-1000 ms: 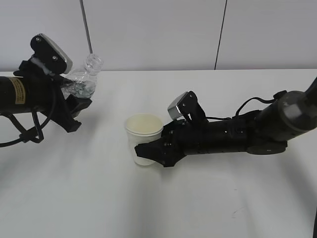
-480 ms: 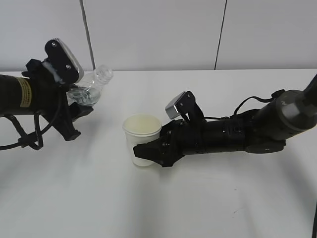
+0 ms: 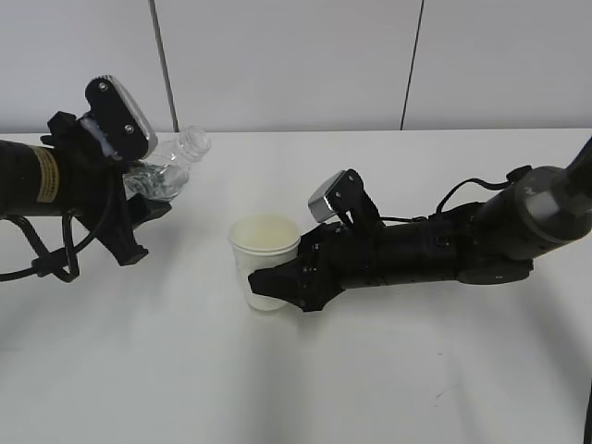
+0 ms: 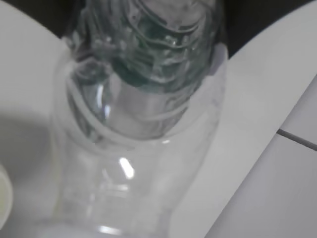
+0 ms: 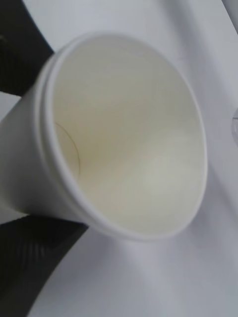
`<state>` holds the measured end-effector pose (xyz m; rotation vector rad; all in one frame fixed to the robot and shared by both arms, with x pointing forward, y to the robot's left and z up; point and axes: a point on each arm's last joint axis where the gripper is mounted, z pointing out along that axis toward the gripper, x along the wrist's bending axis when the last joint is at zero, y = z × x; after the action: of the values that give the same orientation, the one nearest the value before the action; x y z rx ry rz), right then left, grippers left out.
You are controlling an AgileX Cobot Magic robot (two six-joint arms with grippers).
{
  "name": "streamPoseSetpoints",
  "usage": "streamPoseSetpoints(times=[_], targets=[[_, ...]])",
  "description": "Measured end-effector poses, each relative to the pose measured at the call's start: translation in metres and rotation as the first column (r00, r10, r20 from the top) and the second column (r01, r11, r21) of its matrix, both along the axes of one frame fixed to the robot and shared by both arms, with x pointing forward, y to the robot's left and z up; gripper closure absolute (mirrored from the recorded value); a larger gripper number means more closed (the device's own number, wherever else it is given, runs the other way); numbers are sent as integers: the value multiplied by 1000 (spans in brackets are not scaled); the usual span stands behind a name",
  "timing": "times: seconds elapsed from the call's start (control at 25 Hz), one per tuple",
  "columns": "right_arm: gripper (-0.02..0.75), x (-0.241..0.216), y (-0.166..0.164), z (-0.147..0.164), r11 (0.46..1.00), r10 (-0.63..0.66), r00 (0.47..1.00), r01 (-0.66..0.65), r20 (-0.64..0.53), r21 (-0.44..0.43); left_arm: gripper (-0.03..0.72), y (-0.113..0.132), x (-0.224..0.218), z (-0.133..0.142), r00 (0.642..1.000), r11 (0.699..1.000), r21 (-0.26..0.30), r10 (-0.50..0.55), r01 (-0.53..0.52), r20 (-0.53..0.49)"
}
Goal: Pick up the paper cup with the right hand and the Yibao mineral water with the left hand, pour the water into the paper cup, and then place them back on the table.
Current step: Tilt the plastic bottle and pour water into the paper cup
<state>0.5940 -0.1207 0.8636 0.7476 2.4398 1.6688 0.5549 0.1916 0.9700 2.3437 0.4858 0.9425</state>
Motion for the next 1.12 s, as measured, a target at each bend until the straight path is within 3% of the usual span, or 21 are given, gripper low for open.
streamPoseSetpoints(times=[0.48, 1.12], targets=[[227, -1, 2, 0, 1000, 6, 1000, -6, -1, -2, 326, -5, -3, 0, 1000, 1000, 22, -12, 12, -6], [227, -1, 2, 0, 1000, 6, 1000, -6, -1, -5, 326, -27, -3, 14, 998, 973, 228, -46, 37, 33]])
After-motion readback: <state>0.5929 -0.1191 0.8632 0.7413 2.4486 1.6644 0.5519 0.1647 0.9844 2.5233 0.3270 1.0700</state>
